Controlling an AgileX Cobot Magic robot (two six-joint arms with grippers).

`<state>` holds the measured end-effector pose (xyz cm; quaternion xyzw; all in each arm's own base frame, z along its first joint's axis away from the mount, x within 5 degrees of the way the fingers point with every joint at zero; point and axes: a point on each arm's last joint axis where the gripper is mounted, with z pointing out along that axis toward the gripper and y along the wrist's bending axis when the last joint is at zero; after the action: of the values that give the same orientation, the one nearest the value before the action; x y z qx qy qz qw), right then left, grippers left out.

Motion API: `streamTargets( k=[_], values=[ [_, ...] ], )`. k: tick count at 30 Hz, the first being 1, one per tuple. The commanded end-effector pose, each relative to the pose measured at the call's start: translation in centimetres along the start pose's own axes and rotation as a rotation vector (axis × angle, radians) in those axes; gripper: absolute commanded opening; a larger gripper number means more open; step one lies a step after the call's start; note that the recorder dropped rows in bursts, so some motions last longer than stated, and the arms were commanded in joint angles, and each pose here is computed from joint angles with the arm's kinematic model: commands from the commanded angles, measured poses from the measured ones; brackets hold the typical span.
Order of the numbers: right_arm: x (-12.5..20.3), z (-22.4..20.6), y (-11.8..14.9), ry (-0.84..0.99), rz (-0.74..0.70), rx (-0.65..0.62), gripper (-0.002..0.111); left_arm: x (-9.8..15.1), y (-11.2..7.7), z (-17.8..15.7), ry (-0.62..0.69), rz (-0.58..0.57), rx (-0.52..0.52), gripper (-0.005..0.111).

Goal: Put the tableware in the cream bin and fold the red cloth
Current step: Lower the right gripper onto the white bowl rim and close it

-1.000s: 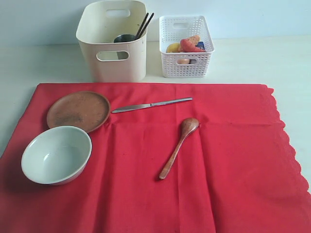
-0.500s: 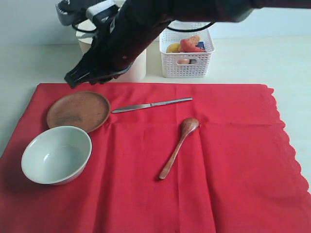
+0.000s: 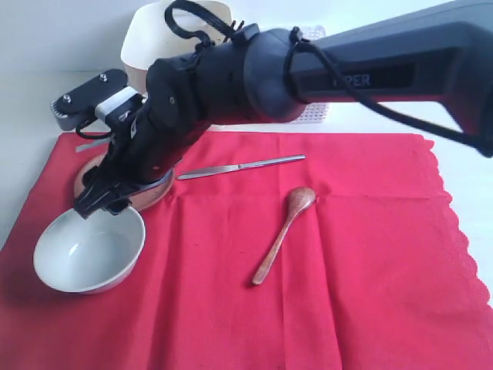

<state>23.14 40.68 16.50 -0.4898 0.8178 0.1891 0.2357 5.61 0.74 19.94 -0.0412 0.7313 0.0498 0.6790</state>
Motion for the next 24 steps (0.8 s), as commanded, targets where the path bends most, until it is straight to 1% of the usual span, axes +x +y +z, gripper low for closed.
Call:
streamTargets(
  k=[1, 6, 8, 10, 15, 18, 22, 24],
  values=[
    [1.2, 1.9, -0.1, 0.038, -0.018, 0.000, 0.068, 0.0, 0.0, 0.0, -0.005, -0.013, -0.001, 0.001],
    [2.0, 3.2, 0.0, 0.064, 0.033, -0.023, 0.067, 0.0, 0.0, 0.0, -0.005, -0.013, -0.001, 0.001],
    [2.0, 3.2, 0.1, 0.065, 0.053, -0.033, 0.064, 0.0, 0.0, 0.0, -0.005, -0.013, -0.001, 0.001],
    [2.0, 3.2, 0.1, 0.064, 0.060, -0.036, 0.054, 0.0, 0.0, 0.0, -0.005, -0.013, -0.001, 0.001],
    [2.0, 3.2, 0.2, 0.064, 0.072, -0.042, 0.026, 0.0, 0.0, 0.0, -0.005, -0.013, -0.001, 0.001],
    [1.9, 3.2, 0.3, 0.060, 0.115, -0.058, 0.013, 0.0, 0.0, 0.0, -0.005, -0.013, -0.001, 0.001],
    [1.8, 3.2, 0.6, 0.054, 0.177, -0.084, 0.000, 0.0, 0.0, 0.0, -0.005, -0.013, -0.001, 0.001],
    [1.7, 3.1, 0.7, 0.049, 0.204, -0.097, 0.000, 0.0, 0.0, 0.0, -0.005, -0.013, -0.001, 0.001]
  ],
)
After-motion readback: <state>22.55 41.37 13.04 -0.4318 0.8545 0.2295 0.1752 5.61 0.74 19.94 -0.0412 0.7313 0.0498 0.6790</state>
